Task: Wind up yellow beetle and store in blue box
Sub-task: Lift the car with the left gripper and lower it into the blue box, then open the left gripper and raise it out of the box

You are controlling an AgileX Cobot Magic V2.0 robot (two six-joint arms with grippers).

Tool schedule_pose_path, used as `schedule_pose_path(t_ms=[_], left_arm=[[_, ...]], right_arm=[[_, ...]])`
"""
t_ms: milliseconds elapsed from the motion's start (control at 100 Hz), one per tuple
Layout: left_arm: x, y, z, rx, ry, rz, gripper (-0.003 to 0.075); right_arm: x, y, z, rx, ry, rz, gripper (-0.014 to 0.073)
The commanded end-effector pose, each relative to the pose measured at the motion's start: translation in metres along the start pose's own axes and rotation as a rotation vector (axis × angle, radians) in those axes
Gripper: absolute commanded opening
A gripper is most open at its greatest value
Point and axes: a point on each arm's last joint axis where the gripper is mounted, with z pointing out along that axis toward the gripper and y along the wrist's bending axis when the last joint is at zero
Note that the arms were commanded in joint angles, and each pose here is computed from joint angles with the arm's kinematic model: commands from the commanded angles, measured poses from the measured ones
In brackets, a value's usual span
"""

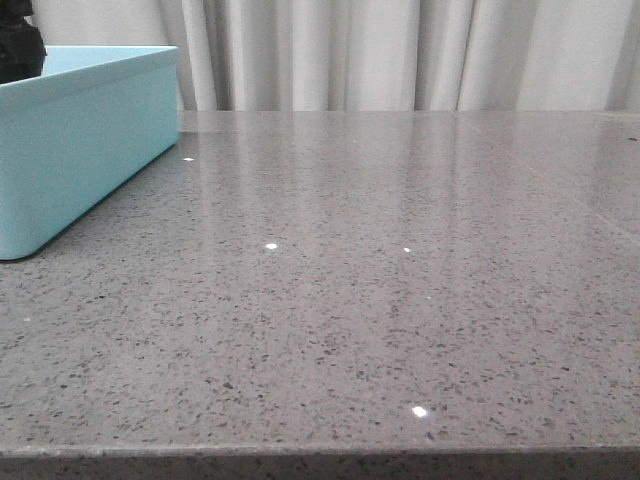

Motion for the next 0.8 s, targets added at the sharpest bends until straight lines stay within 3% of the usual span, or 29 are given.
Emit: schedule_pose_path(t_ms=[0,210,450,580,790], left_arm=[[-0.002,0.000,-0.029,-0.037,-0.097,-0.016,0.0365],[-0.002,-0.001,-0.029,-0.035,-0.093,-0.016,0.0465],[0.001,-0.003,-0.043,-0.029,-0.095,-0.037,0.0448],[0.005,-0.007,-0.065,0.015,-0.180,-0.111,0.0321],[0.018,-0.015,-0.104,0.060,-0.298,-0.145,0.0001]], right_arm=[[-0.013,0.003,-0.007,-0.031,-0.104,-0.011,0.0318],[-0.013,0.003,-0.007,-0.031,-0.104,-0.011,0.0318],[-0.013,0.002,-0.014,-0.030,-0.123,-0.024,0.0317],[-0.008,-0.001,-0.025,-0.019,-0.149,-0.052,0.0253],[0.010,-0.009,-0.041,-0.006,-0.160,-0.068,-0.0006]])
